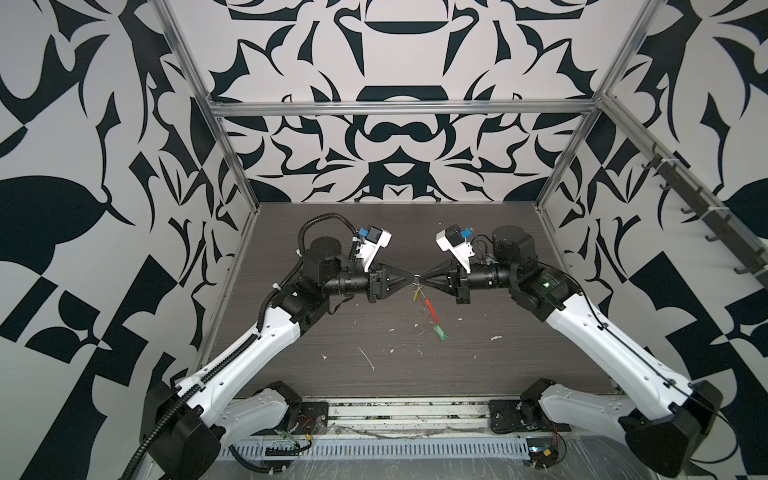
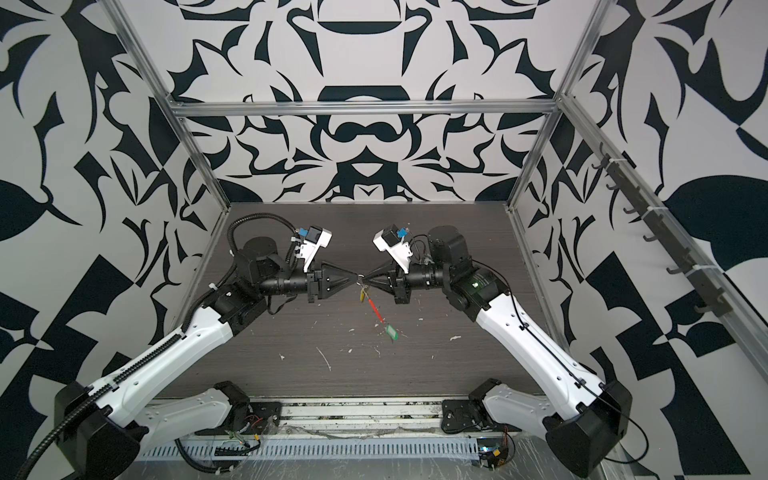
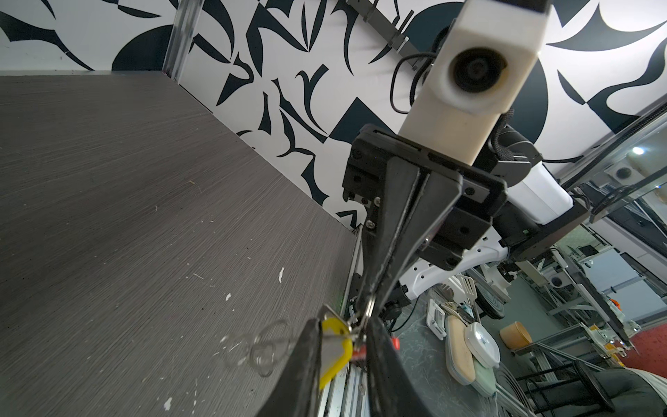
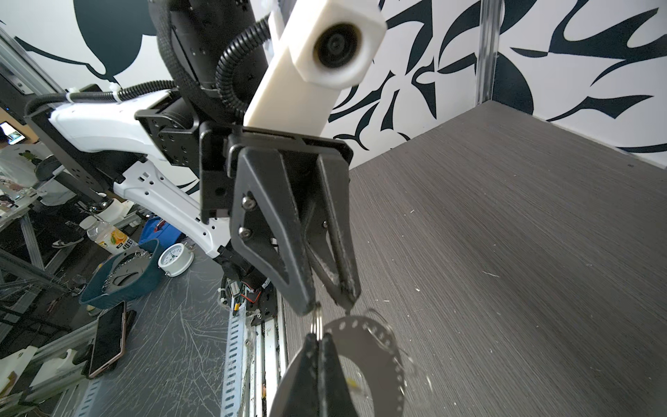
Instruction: Remove the keys from the keyring
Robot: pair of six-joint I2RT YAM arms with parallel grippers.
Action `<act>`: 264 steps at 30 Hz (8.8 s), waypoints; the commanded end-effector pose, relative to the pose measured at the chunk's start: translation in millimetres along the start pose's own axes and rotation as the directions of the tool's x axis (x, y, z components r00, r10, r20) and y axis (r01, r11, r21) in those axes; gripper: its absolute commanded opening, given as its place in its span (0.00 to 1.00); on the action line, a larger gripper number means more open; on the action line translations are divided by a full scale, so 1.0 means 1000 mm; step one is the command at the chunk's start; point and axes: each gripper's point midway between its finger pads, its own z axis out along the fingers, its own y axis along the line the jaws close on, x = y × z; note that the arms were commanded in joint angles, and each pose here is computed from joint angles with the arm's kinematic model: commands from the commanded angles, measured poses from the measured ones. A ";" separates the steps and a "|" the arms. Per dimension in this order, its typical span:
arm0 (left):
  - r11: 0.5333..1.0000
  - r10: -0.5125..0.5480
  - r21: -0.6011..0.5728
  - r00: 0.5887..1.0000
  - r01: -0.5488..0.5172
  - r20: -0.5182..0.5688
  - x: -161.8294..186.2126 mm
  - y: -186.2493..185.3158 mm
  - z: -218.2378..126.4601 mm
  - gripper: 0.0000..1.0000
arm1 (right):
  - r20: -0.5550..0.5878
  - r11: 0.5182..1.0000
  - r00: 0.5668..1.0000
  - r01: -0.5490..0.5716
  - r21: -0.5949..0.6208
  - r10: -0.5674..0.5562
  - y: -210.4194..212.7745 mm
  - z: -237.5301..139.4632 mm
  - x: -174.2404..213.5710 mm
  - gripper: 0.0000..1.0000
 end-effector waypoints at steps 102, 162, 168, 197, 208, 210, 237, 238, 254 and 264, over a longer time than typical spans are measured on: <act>0.977 0.083 0.159 0.942 -0.141 0.324 -0.056 -0.063 -0.014 0.00 | 0.316 0.985 0.935 0.129 0.115 -0.160 0.028 -0.012 -0.060 0.31; 0.889 0.166 0.373 0.947 -0.265 0.276 -0.039 -0.127 -0.043 0.00 | 0.207 0.992 0.976 0.085 -0.092 -0.065 0.045 -0.013 -0.037 0.00; 0.877 0.187 0.374 0.933 -0.300 0.309 -0.041 -0.132 -0.048 0.00 | 0.190 0.988 0.981 0.060 -0.140 -0.032 0.043 -0.006 -0.033 0.00; 0.913 0.198 0.292 0.937 -0.283 0.288 -0.041 -0.115 -0.040 0.00 | 0.200 0.997 0.980 0.027 -0.073 -0.012 0.046 -0.016 -0.053 0.06; 0.968 0.166 0.124 0.927 -0.218 0.336 -0.055 -0.091 -0.042 0.00 | 0.278 0.970 0.957 0.009 0.244 -0.079 0.015 -0.045 -0.060 0.51; 0.975 0.164 0.084 0.923 -0.205 0.347 -0.056 -0.085 -0.043 0.00 | 0.303 0.960 0.949 -0.001 0.278 -0.087 0.014 -0.052 -0.061 0.53; 0.991 0.133 -0.043 0.907 -0.126 0.399 -0.070 -0.061 -0.046 0.00 | 0.208 0.969 0.971 0.071 0.235 -0.122 0.022 -0.002 -0.033 0.54; 0.991 0.134 -0.043 0.907 -0.127 0.400 -0.070 -0.061 -0.046 0.00 | 0.200 0.968 0.972 0.074 0.240 -0.123 0.021 -0.001 -0.032 0.52; 0.991 0.134 -0.061 0.906 -0.120 0.401 -0.070 -0.057 -0.046 0.00 | 0.155 0.939 0.969 0.134 0.318 -0.191 0.016 0.005 -0.036 0.03; 0.990 0.125 -0.111 0.912 -0.088 0.391 -0.071 -0.046 -0.044 0.00 | 0.148 0.922 0.966 0.146 0.359 -0.211 0.015 0.003 -0.041 0.00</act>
